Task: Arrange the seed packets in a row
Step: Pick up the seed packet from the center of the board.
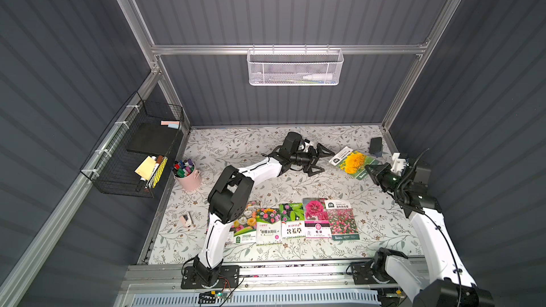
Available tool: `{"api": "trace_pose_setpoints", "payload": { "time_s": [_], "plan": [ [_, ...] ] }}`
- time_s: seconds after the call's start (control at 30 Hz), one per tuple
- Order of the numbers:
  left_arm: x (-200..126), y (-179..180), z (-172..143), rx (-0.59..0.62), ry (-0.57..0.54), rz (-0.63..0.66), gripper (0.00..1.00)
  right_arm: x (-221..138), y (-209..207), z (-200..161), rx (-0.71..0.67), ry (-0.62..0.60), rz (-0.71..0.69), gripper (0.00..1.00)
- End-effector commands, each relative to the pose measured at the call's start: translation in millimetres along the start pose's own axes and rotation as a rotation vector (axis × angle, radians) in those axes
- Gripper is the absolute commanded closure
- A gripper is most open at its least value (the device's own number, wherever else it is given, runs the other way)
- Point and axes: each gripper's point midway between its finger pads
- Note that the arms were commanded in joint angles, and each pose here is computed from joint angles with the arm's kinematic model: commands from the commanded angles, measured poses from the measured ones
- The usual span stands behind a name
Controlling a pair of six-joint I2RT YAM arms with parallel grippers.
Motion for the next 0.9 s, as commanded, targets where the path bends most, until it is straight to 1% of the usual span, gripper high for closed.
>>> {"api": "trace_pose_setpoints", "payload": {
  "time_s": [0.0,0.1,0.2,0.27,0.3,0.43,0.47,0.53,0.67,0.73,0.8,0.87],
  "plan": [
    [3,-10,-16,0.017,-0.145,-0.001,0.01,4,-25,2,0.023,-0.052,-0.116,1.0],
    [11,-4,-23,0.056,-0.235,0.011,0.01,10,-27,-2,0.047,-0.065,-0.129,1.0],
    [21,3,-23,0.079,-0.311,0.0,0.01,13,-24,-4,0.044,-0.094,-0.158,1.0],
    [28,5,-23,0.07,-0.332,-0.018,0.01,15,-19,-6,0.038,-0.105,-0.161,1.0],
    [32,7,-20,0.065,-0.359,-0.023,0.01,16,-18,-7,0.036,-0.111,-0.165,1.0],
    [46,18,-22,0.057,-0.386,-0.002,0.01,20,-13,-9,0.041,-0.107,-0.159,1.0],
    [47,19,-21,0.058,-0.393,-0.003,0.04,20,-12,-10,0.044,-0.105,-0.157,1.0],
    [50,18,-17,0.052,-0.41,-0.023,0.13,19,-11,-12,0.044,-0.105,-0.154,1.0],
    [57,16,-10,0.033,-0.421,-0.083,0.41,13,-13,-16,0.05,-0.115,-0.151,1.0],
    [60,14,-9,0.02,-0.421,-0.11,0.52,11,-14,-19,0.05,-0.113,-0.156,1.0],
    [63,12,-8,0.013,-0.421,-0.128,0.56,11,-17,-23,0.056,-0.104,-0.161,1.0],
    [67,10,-10,0.011,-0.413,-0.137,0.57,12,-18,-25,0.061,-0.098,-0.16,1.0]
  ]
}}
Point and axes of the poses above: each gripper's point midway between its finger pads, its own x axis out along the fingers, its own y axis along the line the jaws close on, z = x × y, and after that the axes turned 15 degrees about -x, right-handed
